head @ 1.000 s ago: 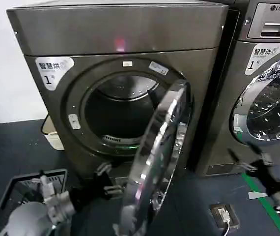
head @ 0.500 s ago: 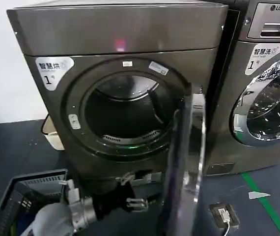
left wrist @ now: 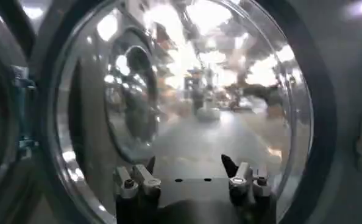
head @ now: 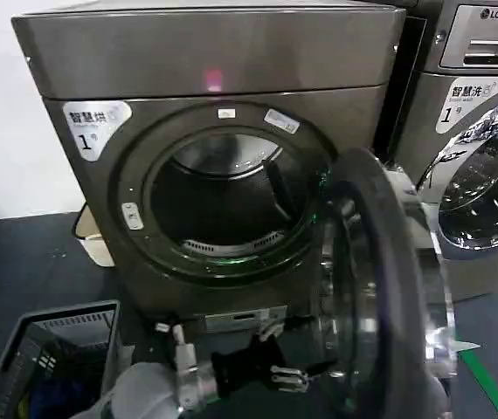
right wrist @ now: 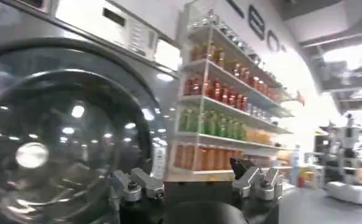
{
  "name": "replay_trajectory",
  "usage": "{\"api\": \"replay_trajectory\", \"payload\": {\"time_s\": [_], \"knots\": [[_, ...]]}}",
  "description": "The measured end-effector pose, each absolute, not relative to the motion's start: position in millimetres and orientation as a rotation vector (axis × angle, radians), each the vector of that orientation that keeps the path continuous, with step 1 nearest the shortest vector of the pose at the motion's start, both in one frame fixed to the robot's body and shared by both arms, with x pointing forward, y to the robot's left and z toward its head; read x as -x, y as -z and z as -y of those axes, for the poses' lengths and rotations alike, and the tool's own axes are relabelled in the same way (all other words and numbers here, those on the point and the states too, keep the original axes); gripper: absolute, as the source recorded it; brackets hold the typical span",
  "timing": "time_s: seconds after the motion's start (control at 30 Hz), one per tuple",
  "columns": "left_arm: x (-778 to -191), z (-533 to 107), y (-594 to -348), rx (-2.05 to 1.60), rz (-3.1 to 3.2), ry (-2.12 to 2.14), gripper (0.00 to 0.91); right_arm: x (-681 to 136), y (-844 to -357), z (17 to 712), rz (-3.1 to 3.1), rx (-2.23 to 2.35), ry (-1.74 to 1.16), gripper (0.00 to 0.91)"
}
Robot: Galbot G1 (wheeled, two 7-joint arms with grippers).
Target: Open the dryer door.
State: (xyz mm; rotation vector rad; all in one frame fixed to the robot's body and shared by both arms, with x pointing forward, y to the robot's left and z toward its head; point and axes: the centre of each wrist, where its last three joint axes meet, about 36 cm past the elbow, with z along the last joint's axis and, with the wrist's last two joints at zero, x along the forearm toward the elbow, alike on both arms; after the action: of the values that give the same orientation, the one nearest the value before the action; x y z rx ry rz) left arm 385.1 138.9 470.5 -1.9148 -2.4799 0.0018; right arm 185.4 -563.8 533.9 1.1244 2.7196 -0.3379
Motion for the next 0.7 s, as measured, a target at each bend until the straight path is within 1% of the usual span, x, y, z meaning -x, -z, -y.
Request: {"api": "replay_trajectory", "payload": {"time_s": [0.37,0.7], "knots": [[-414,-90,-462,1.994,2.437,0.029,0.907,-135,-541,589,-2.664,-1.397,0.297,0.907],[-438,-59,-457,1.998,2.425,0.061,0.907,-112,-544,590,-2.625,-1.44,0.298,0.907]]}}
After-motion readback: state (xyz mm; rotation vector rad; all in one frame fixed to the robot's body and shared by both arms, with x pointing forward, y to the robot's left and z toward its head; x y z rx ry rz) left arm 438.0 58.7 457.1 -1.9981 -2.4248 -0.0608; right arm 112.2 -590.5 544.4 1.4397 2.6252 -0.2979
